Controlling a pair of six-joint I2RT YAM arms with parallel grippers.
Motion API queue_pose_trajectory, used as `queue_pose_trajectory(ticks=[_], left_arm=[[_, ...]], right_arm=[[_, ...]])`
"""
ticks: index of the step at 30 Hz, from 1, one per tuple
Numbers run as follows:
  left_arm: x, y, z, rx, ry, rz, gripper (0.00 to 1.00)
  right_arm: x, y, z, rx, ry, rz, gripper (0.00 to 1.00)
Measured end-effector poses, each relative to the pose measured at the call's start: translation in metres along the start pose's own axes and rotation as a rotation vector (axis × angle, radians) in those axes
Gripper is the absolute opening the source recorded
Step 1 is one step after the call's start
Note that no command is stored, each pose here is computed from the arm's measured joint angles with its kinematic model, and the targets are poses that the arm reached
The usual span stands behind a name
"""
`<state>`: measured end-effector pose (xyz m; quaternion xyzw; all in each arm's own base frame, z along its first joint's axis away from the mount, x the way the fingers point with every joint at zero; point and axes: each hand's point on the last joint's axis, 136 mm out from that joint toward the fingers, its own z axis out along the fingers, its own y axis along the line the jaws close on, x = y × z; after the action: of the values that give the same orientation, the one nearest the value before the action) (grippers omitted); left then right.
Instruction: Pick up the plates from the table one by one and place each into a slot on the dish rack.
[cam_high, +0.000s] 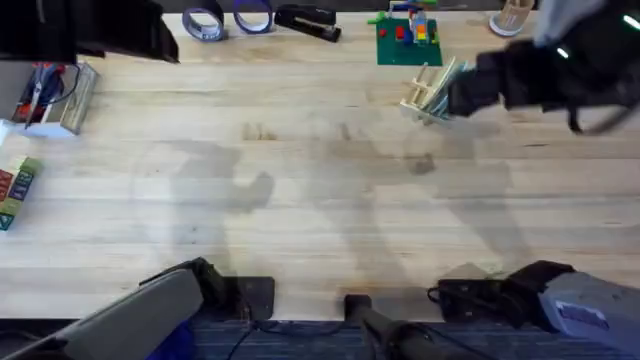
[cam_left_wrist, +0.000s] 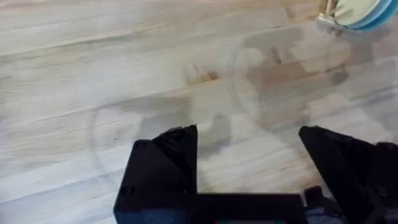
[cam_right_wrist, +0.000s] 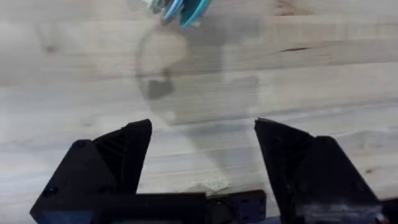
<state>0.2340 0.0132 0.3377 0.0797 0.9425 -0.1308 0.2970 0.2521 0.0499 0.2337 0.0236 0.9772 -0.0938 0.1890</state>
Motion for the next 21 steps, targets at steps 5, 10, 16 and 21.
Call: queue_pose_trajectory(ticks=[5,10,16,21], left_arm=[[0.008,-0.018,0.003,0.024,0.05,0.057,0.997],[0.015,-0.037,-0.008,0.001,0.035,0.121,0.997],[0.025,-0.049,-0.025,-0.033,-0.017,0.13,0.997],[0.054,-0.048,-0.006,-0.025,0.017,0.07,0.997]], right_arm=[[0.027,-0.008,-0.015,-0.079,-0.058,-0.04,0.991],[0.033,-0.012,-0.029,-0.116,-0.117,-0.06,0.991],[0.036,-0.017,-0.04,-0.137,-0.165,-0.06,0.992],[0.036,-0.018,-0.042,-0.138,-0.171,-0.062,0.992]])
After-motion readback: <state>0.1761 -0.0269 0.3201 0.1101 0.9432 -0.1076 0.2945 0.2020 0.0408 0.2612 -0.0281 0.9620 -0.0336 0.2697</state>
